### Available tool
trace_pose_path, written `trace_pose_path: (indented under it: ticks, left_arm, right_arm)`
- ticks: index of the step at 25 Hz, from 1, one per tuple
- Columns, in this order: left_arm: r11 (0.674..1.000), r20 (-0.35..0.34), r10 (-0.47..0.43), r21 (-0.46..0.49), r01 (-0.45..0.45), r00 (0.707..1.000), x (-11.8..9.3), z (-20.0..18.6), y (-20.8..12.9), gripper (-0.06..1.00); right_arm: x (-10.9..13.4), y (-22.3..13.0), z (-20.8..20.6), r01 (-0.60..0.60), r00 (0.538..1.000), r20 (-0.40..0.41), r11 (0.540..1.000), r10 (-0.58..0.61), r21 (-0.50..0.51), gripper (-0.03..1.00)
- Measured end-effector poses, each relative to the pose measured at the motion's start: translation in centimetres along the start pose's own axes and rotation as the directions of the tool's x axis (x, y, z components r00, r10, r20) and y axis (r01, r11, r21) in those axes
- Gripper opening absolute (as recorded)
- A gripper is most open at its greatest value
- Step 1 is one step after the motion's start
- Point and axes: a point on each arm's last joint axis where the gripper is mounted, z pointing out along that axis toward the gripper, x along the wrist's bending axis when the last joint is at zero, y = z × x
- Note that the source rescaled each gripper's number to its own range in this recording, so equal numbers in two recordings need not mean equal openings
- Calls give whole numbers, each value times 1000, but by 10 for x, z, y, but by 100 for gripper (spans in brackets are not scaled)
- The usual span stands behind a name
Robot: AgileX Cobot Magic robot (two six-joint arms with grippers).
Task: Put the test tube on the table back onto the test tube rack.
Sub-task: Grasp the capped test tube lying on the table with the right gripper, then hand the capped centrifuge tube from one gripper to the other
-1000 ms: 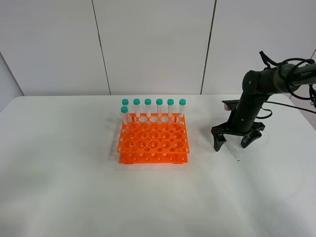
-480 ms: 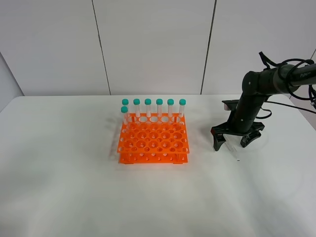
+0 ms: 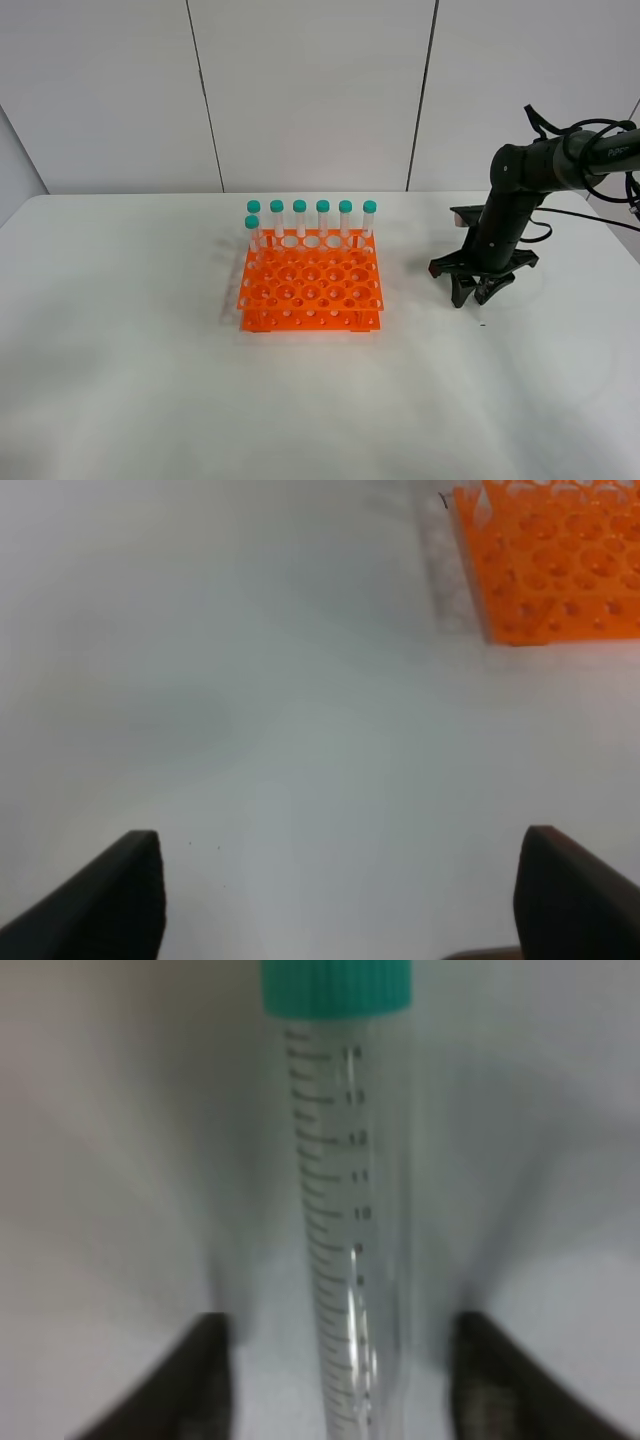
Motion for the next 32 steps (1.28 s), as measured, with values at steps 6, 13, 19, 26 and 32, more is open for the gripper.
trace_pose_path:
  ticks: [6,13,19,26,32]
  left_arm:
    - [1000,0,0,0,0,1000,0,0,0,100]
    - [1000,0,0,0,0,1000,0,0,0,100]
    - [1000,0,0,0,0,1000,0,0,0,100]
    - [1000,0,0,0,0,1000,0,0,0,100]
    - [1000,0,0,0,0,1000,0,0,0,100]
  right_arm:
    - [-1,-1,0,10,1000,7,1000,-11,16,2]
    - [1,-2,-20,23,1000,11,1000,-23,-16,2]
    - [9,-20,-105,52,998,31,988,-48,-148,2]
    - [21,-83,-194,60,997,57,943,-44,-328,2]
    - [29,-151,-209,70,996,72,925,-47,-374,2]
